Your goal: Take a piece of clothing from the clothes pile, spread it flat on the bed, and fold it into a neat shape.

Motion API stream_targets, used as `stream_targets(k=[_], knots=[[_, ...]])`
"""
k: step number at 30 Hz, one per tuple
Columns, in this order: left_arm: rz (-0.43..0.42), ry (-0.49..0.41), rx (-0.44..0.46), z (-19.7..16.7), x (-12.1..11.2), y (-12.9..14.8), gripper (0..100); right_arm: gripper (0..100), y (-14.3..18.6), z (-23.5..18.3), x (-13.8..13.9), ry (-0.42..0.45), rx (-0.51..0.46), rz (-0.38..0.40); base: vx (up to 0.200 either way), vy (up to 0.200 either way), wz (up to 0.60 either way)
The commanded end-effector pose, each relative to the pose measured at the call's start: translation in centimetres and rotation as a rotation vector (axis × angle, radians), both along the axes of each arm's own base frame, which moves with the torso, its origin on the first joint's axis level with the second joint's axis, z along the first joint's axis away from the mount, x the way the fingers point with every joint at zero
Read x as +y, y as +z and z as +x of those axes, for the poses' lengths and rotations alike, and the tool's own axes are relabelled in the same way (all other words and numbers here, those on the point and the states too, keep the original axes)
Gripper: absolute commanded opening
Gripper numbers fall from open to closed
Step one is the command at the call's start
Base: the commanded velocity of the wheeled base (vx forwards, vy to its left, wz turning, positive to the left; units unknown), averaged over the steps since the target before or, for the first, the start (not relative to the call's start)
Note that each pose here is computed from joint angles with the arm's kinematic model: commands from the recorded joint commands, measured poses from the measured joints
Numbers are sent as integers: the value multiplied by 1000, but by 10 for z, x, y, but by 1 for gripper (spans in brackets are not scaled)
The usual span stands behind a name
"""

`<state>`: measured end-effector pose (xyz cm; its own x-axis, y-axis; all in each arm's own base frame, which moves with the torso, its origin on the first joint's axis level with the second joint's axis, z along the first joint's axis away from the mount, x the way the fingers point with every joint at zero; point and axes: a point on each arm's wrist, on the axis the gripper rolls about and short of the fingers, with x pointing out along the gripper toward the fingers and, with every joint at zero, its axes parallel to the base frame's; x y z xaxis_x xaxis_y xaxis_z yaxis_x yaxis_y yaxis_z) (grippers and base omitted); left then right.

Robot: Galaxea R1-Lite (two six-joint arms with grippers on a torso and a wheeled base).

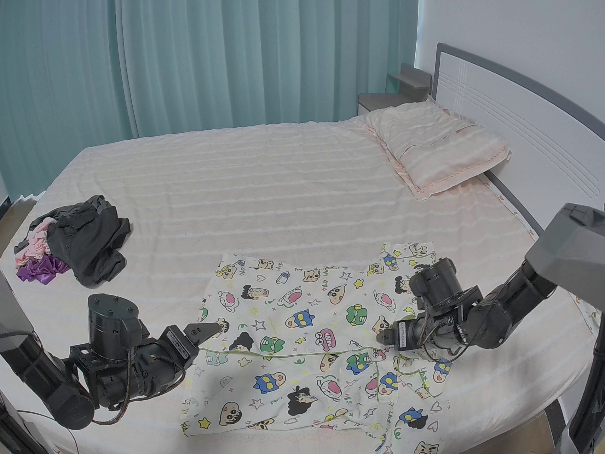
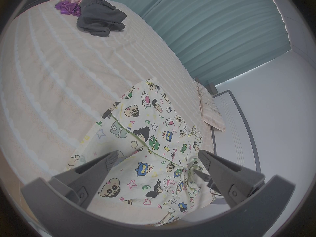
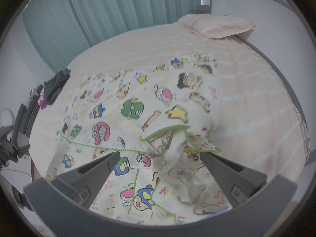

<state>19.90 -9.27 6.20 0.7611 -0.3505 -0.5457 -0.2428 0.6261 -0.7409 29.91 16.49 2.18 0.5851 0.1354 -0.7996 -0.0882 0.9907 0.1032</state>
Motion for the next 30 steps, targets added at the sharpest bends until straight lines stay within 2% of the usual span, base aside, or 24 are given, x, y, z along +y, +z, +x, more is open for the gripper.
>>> stream_targets(k=[1, 4, 13, 17, 19, 23, 30], knots=[[-1, 4, -2, 1, 1, 0, 100, 100, 46, -9, -26, -62, -102, 56, 0, 0, 0], [-1, 4, -2, 1, 1, 0, 100, 100, 50, -12, -45, -109, -101, 61, 0, 0, 0], [-1, 4, -2, 1, 1, 0, 100, 100, 16, -18, -82, -197, 28, 47, 0, 0, 0], [0, 4, 0, 1, 1, 0, 100, 100, 7, -18, -84, -208, 56, 40, 0, 0, 0], [1, 3, 1, 0, 0, 0, 100, 100, -11, -10, -87, -270, 92, 58, 0, 0, 0], [0, 3, 0, 0, 0, 0, 100, 100, -25, -1, -89, -303, 95, 61, 0, 0, 0], [1, 1, 1, 0, 0, 0, 100, 100, -34, 1, -91, -304, 110, 45, 0, 0, 0]])
